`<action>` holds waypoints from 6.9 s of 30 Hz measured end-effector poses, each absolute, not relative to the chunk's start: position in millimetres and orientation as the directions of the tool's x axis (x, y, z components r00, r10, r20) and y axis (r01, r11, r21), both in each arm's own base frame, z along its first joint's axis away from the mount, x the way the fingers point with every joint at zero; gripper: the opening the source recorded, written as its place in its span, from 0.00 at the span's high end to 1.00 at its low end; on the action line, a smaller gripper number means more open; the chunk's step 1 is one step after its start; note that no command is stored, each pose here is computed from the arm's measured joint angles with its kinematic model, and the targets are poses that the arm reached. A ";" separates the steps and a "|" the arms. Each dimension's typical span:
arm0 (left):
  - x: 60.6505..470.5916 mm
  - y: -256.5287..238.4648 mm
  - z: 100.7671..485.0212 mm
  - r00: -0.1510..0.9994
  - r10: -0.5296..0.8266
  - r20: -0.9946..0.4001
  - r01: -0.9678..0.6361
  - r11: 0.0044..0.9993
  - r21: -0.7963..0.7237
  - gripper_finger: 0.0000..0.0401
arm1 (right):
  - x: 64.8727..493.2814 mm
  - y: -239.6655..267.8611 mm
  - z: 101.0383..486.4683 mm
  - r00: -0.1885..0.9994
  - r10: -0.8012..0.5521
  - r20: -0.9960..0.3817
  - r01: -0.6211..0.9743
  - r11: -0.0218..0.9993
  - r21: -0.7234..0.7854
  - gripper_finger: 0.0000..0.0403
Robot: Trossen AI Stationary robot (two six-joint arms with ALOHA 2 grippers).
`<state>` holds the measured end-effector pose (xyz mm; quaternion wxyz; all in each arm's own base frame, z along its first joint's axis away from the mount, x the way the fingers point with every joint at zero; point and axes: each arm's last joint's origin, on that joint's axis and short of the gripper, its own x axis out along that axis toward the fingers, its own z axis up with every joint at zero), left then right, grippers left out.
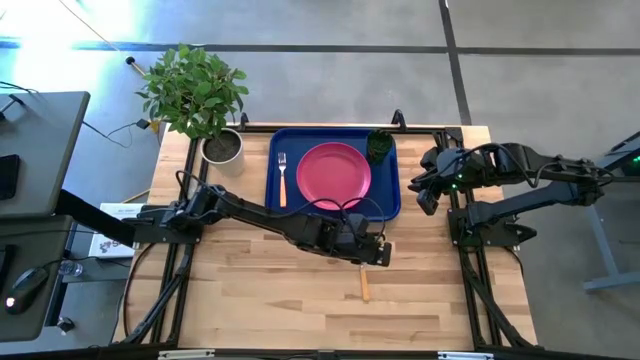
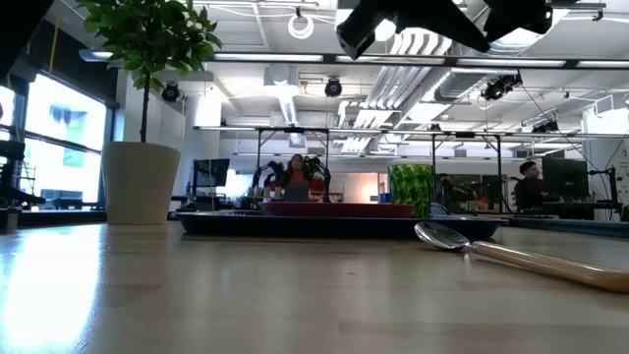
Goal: Pick and place plate/cup/fork/spoon on tray
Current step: Put the yellow spoon on the blue serving tray
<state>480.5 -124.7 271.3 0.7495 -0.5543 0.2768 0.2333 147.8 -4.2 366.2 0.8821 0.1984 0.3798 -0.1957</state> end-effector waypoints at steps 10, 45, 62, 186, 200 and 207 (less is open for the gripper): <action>492.1 -132.3 225.0 0.658 0.003 -0.753 -0.737 0.203 -0.644 0.69 | 147.8 -4.2 366.1 0.635 -0.194 -0.748 0.497 0.844 0.202 0.78; 492.9 -133.3 161.5 0.462 -0.014 -0.887 -0.877 0.142 -0.459 0.70 | 147.8 -4.2 366.2 0.636 -0.195 -0.747 0.522 0.821 0.230 0.78; 500.5 -120.9 151.9 0.468 -0.023 -0.884 -0.873 0.145 -0.466 0.70 | 148.1 -4.2 366.3 0.637 -0.195 -0.745 0.522 0.820 0.232 0.78; 490.7 -89.3 140.9 0.232 -0.267 -0.935 -0.767 0.541 -0.345 0.74 | 151.4 -4.4 369.4 0.671 -0.201 -0.713 0.536 0.796 0.280 0.78; 507.7 -95.7 198.0 0.384 -0.270 -0.883 -0.688 0.554 -0.469 0.82 | 151.3 -5.0 369.5 0.668 -0.226 -0.709 0.550 0.791 0.267 0.78; 510.4 -112.3 226.9 0.462 -0.288 -0.839 -0.625 0.565 -0.539 0.87 | 151.4 -5.0 369.5 0.668 -0.225 -0.709 0.550 0.791 0.268 0.78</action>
